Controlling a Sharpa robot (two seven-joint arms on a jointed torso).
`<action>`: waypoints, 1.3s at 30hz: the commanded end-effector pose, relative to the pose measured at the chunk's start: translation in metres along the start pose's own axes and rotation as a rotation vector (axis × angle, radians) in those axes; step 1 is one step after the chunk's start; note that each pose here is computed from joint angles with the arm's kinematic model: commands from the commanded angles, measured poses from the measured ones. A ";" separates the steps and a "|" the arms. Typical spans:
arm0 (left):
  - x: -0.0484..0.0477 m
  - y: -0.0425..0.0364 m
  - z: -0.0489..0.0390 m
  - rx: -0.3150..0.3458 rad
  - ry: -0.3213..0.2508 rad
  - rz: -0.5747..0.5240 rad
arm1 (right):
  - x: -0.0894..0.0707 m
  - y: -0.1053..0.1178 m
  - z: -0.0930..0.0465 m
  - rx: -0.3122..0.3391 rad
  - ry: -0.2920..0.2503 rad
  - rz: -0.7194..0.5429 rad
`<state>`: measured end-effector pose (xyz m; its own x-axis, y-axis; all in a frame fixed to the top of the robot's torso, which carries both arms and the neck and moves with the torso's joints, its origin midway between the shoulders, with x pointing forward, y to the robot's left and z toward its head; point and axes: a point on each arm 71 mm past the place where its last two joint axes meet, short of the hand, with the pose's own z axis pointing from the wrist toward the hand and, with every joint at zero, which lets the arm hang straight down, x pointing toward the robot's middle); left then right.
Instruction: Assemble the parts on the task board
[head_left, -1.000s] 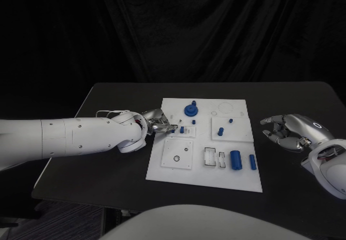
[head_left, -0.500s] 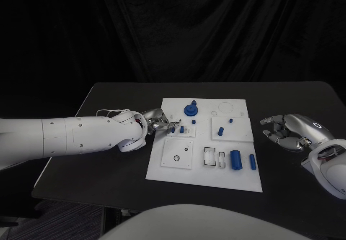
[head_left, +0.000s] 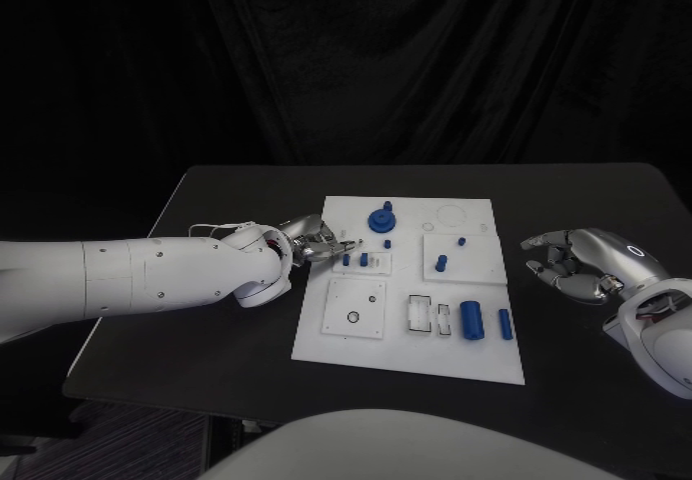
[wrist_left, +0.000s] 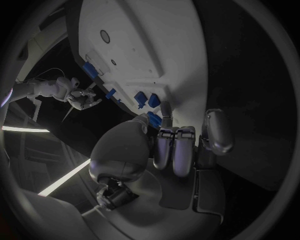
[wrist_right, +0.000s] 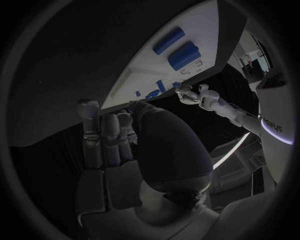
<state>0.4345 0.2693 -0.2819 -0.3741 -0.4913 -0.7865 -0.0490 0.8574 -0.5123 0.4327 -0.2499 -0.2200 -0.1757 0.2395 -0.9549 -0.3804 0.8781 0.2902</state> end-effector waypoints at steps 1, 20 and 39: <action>-0.0117 -0.0099 -0.0024 0.147 -0.153 -0.035 | -0.001 0.000 -0.001 0.005 -0.015 0.002; -0.0489 -0.0528 0.0166 0.532 -0.155 0.148 | -0.004 0.002 0.000 -0.024 -0.065 0.009; -0.0185 -0.0926 0.0548 0.757 -0.045 0.643 | -0.007 0.004 -0.003 -0.030 -0.097 0.017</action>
<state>0.4994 0.1953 -0.2360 -0.0981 -0.0732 -0.9925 0.7068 0.6969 -0.1212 0.4311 -0.2495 -0.2144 -0.1189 0.2792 -0.9528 -0.3958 0.8667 0.3034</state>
